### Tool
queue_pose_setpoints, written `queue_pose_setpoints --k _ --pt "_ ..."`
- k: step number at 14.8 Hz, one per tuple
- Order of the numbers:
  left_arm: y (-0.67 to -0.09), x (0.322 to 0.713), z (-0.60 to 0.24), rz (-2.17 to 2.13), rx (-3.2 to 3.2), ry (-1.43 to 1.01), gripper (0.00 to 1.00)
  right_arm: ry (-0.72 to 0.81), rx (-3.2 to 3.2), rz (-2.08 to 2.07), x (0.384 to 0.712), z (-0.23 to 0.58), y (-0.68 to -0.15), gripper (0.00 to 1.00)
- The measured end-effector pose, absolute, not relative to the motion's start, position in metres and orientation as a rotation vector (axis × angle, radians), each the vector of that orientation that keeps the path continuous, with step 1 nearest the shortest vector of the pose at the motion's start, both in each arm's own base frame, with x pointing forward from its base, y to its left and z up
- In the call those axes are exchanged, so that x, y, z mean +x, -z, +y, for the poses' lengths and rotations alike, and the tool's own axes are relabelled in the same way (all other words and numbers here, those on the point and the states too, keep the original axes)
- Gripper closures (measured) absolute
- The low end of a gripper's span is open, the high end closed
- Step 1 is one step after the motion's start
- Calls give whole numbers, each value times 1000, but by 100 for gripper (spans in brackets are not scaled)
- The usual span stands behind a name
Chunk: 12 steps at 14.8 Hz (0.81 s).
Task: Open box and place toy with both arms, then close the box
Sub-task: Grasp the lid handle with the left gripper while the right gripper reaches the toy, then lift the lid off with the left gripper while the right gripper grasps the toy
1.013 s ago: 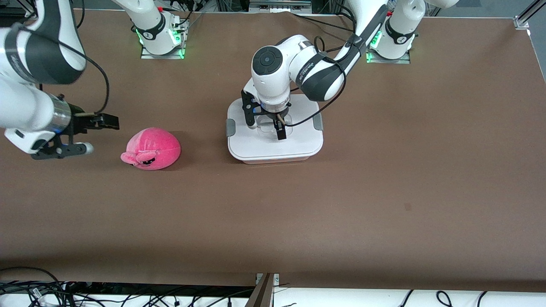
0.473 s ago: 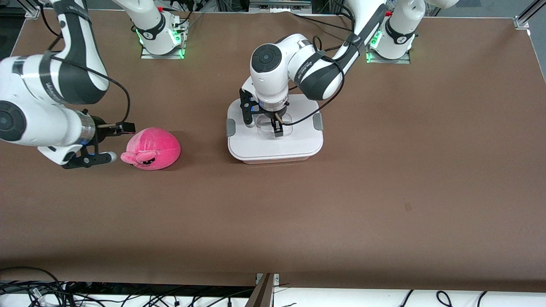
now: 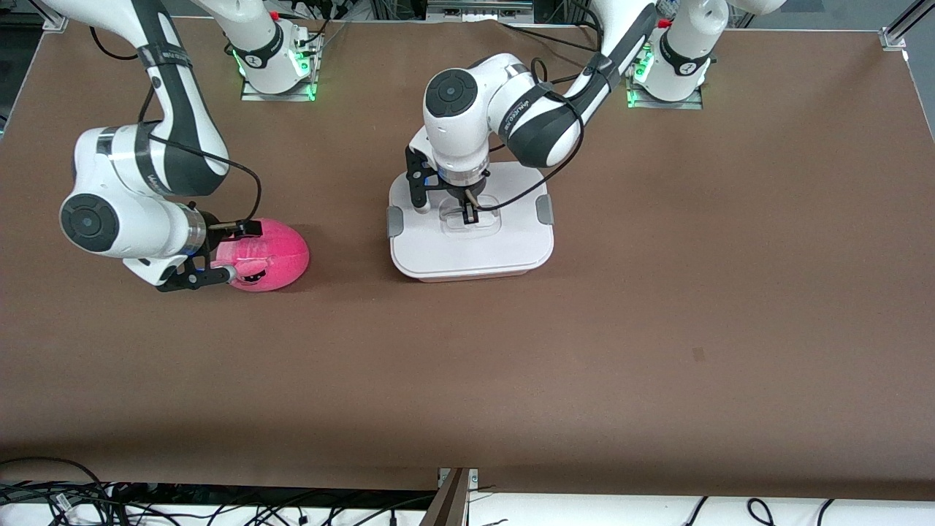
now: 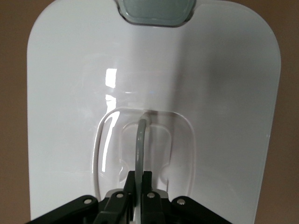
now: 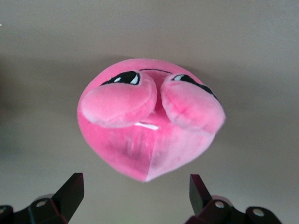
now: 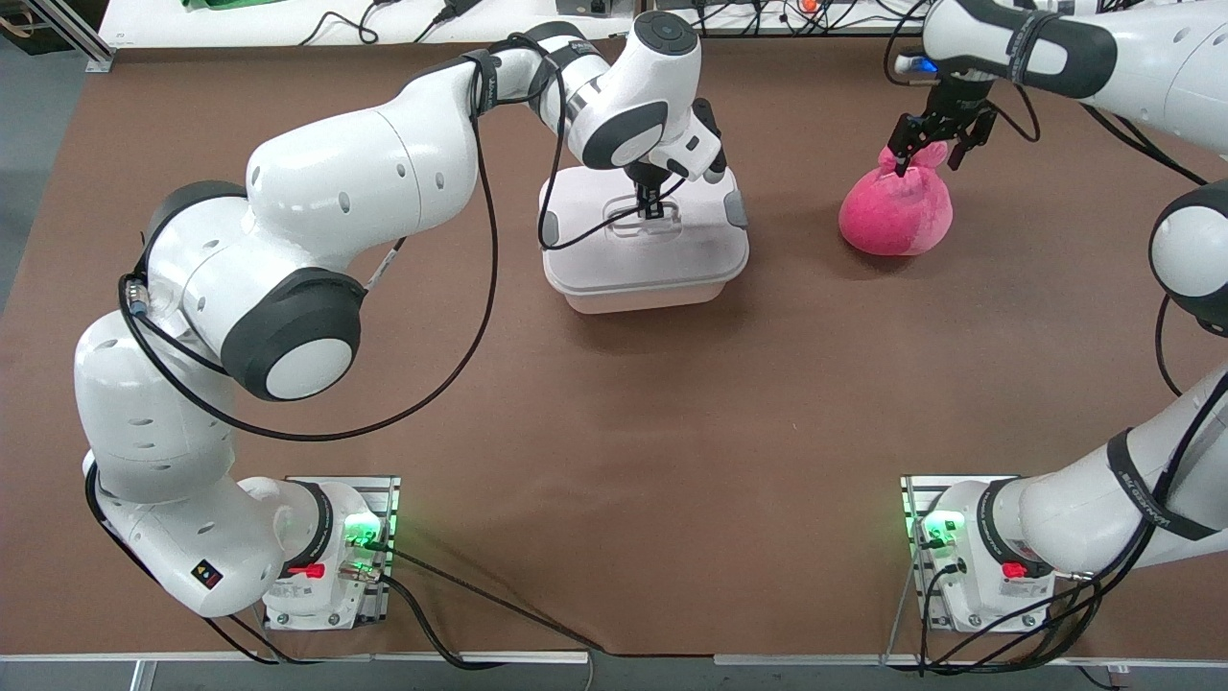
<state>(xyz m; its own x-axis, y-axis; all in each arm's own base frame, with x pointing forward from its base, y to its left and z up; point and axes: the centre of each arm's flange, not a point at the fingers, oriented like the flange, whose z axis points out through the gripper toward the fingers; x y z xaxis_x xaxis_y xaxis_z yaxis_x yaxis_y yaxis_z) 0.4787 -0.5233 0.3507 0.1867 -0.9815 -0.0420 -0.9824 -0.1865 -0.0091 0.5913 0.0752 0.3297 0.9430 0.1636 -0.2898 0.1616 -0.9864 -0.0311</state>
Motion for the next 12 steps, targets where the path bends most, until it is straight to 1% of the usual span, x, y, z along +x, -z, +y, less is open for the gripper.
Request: queue_pose_setpoints --k 3,5,9,10,12 --pt "-351 478 -524 1983 -2393 -41 93 -397 -3097 -271 580 79 -300 0" --pt "-353 477 -524 1985 -2391 -39 93 -370 -3100 -271 576 78 -289 4" --pt "-369 474 -523 1986 -2387 -35 93 -353 -3101 -271 575 78 -291 44" --pt "-376 472 -523 1985 -2386 -33 93 -349 -3102 -271 575 78 -293 56" --pt "-391 472 -517 1972 -2387 -47 93 -338 -3102 -274 575 78 -297 75"
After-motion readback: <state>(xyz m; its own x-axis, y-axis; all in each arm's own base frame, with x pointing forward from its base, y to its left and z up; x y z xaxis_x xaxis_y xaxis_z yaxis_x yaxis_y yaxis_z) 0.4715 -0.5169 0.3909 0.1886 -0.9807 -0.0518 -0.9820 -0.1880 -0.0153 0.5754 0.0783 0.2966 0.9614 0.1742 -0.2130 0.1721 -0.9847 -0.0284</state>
